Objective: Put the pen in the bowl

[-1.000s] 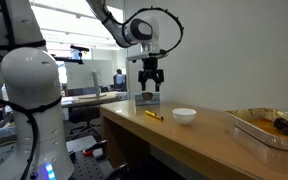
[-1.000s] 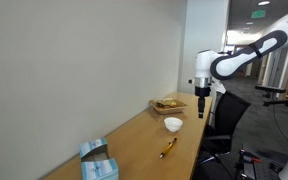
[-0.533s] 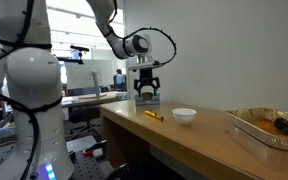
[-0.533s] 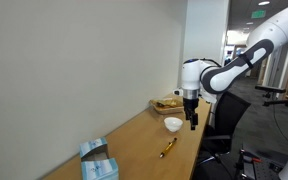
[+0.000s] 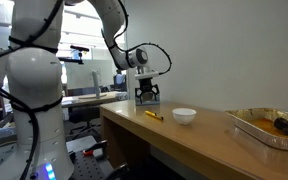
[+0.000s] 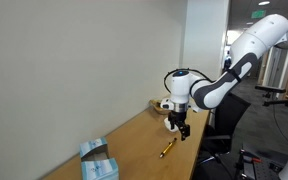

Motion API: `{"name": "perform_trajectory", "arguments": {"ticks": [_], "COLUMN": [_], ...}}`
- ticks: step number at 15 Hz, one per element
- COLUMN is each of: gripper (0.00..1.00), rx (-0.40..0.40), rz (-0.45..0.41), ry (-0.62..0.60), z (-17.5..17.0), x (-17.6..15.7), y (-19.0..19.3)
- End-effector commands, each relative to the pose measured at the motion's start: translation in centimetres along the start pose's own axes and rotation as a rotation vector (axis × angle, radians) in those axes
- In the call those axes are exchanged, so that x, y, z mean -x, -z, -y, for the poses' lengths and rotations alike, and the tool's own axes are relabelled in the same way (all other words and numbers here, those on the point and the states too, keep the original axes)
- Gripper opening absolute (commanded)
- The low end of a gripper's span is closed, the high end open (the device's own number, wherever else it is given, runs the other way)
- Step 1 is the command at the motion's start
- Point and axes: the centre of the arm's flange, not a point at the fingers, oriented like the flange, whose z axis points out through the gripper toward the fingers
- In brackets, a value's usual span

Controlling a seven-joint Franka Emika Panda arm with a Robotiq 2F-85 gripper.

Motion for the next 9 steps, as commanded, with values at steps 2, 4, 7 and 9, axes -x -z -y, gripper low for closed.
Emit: {"name": "perform_trajectory", "arguments": {"ticks": [2,4,7,9], "gripper": [1.00,1.00,1.00,1.00], "rx": [0.042,0.038,0.025,0.020], "rz": [-0.052,-0.087,-0.140,-0.168], "ry": [0.252,0.358,0.519,0.629], "z": [-1.0,-1.2,-1.4,-1.3], "x": [-3.3,-4.4,-5.3,-5.4], "y": [-1.7,-2.5,-3.5,-4.0]}}
